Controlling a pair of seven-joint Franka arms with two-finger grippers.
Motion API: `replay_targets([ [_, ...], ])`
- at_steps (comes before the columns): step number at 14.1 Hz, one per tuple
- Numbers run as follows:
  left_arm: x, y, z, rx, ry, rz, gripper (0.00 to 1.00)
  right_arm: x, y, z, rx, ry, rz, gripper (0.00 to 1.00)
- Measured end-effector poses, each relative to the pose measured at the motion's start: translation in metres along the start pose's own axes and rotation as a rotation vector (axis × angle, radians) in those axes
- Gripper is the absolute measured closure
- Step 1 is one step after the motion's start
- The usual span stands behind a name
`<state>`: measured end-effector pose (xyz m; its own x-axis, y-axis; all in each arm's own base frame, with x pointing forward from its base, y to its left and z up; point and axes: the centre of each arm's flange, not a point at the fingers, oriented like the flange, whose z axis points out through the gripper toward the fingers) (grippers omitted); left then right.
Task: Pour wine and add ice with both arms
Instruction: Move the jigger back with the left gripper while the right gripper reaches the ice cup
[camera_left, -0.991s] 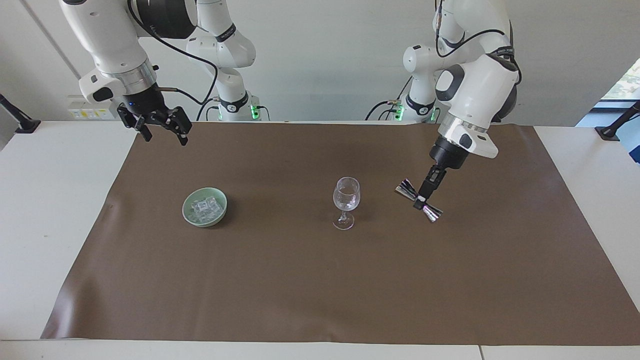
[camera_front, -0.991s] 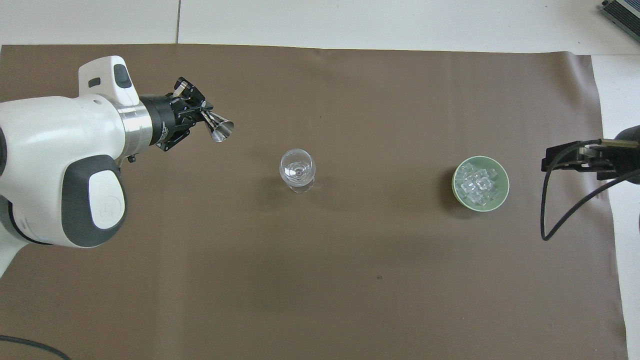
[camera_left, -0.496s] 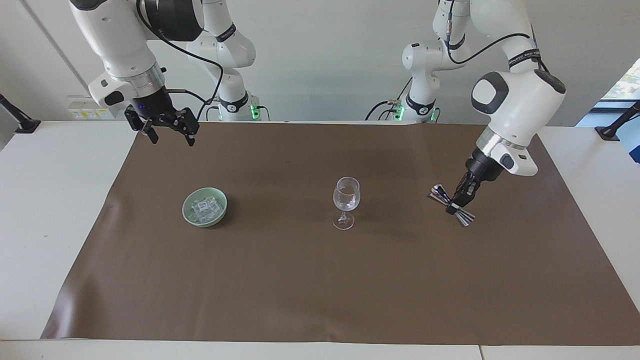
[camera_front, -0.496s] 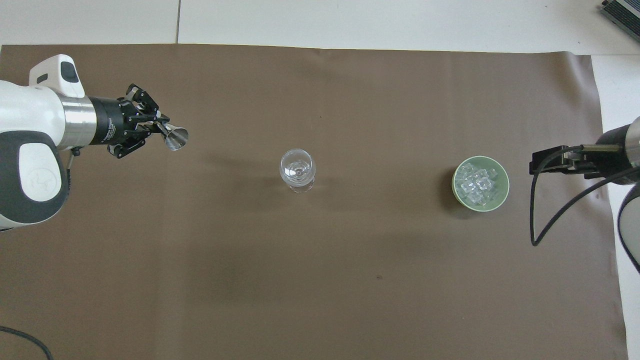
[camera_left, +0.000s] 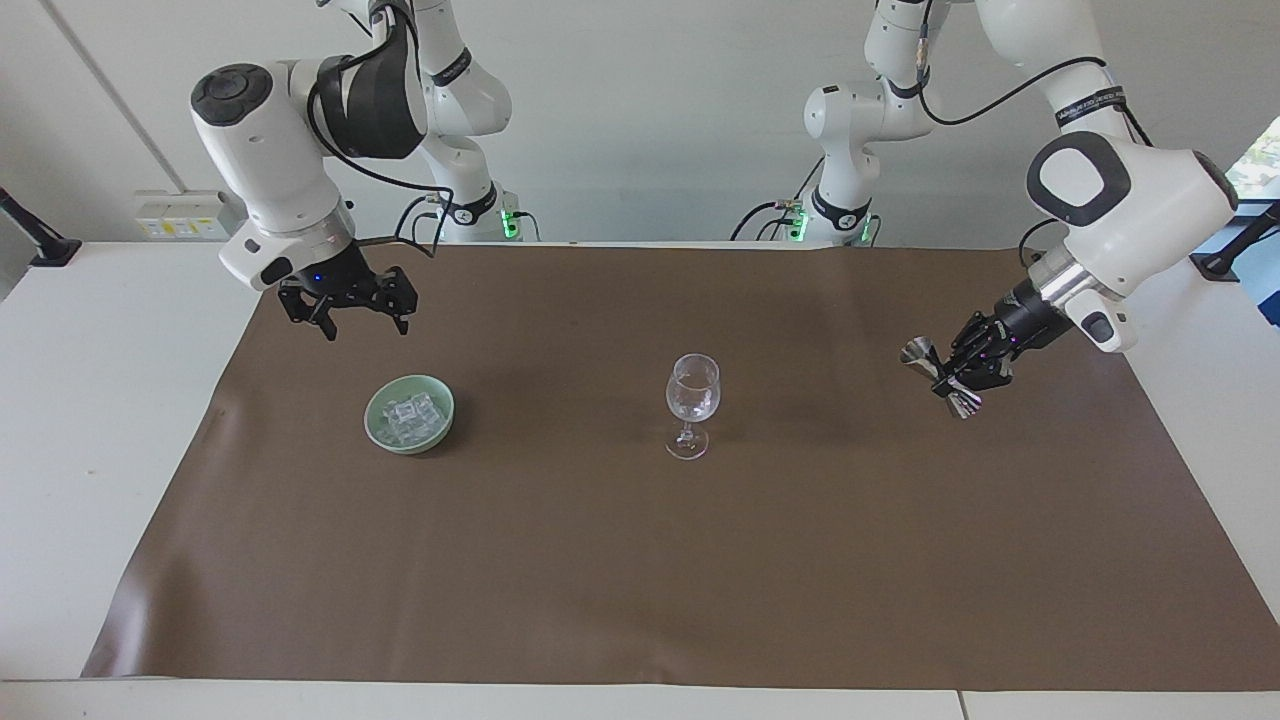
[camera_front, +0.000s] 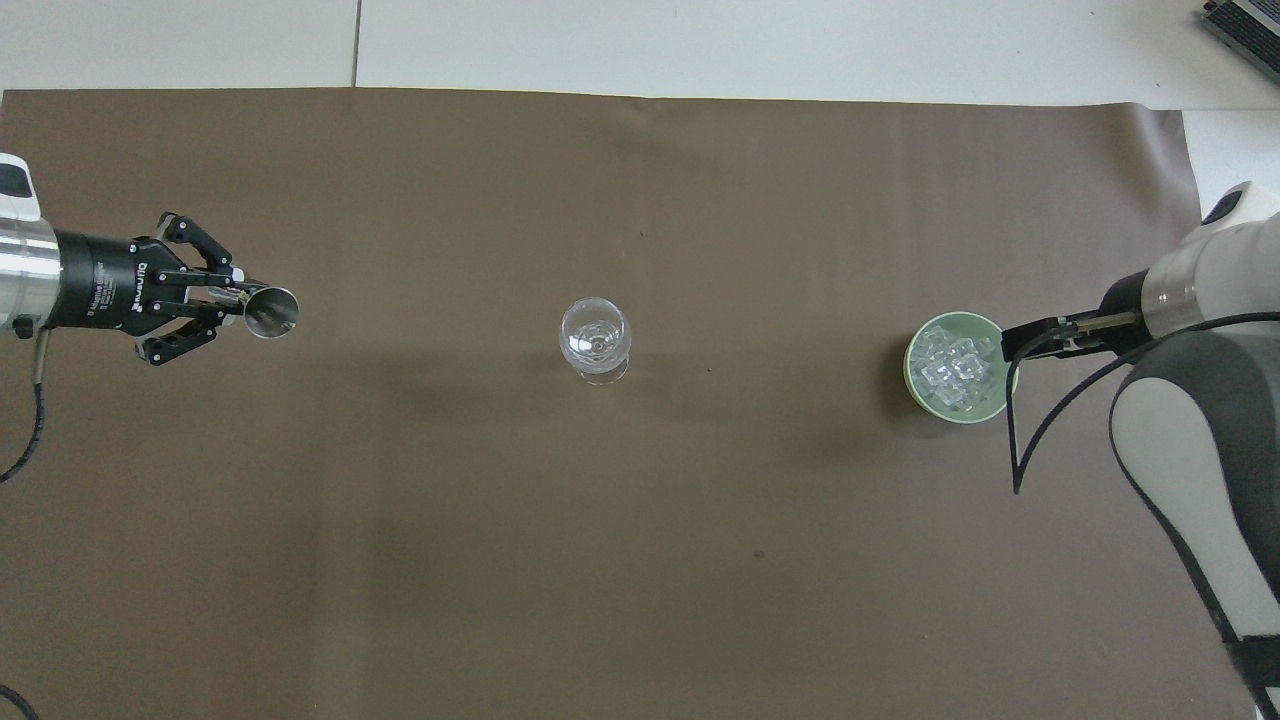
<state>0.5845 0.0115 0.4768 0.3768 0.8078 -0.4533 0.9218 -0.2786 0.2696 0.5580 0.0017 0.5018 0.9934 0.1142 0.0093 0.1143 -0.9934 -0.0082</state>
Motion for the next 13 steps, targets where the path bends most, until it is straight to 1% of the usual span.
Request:
replay_targets([
  [3,0.026,-0.018,-0.023,-0.034,-0.094,-0.130,0.79,0.005,0.001,0.036,-0.001,0.010,-0.070,0.00],
  [6,0.034,-0.024,-0.033,-0.064,-0.154,-0.225,0.79,0.006,0.002,0.073,-0.003,0.023,-0.122,0.00],
  [7,0.040,-0.028,-0.037,-0.084,-0.201,-0.270,0.79,0.007,0.002,0.084,-0.004,0.029,-0.130,0.00],
  [9,0.062,-0.040,-0.044,-0.126,-0.285,-0.350,0.79,0.010,0.003,0.101,-0.004,0.026,-0.142,0.00],
  [11,0.082,-0.050,-0.041,-0.146,-0.324,-0.409,0.79,0.012,0.003,0.113,-0.003,0.018,-0.148,0.00],
  [13,0.102,-0.062,-0.033,-0.193,-0.388,-0.491,0.79,0.013,0.004,0.122,-0.006,0.026,-0.150,0.00],
])
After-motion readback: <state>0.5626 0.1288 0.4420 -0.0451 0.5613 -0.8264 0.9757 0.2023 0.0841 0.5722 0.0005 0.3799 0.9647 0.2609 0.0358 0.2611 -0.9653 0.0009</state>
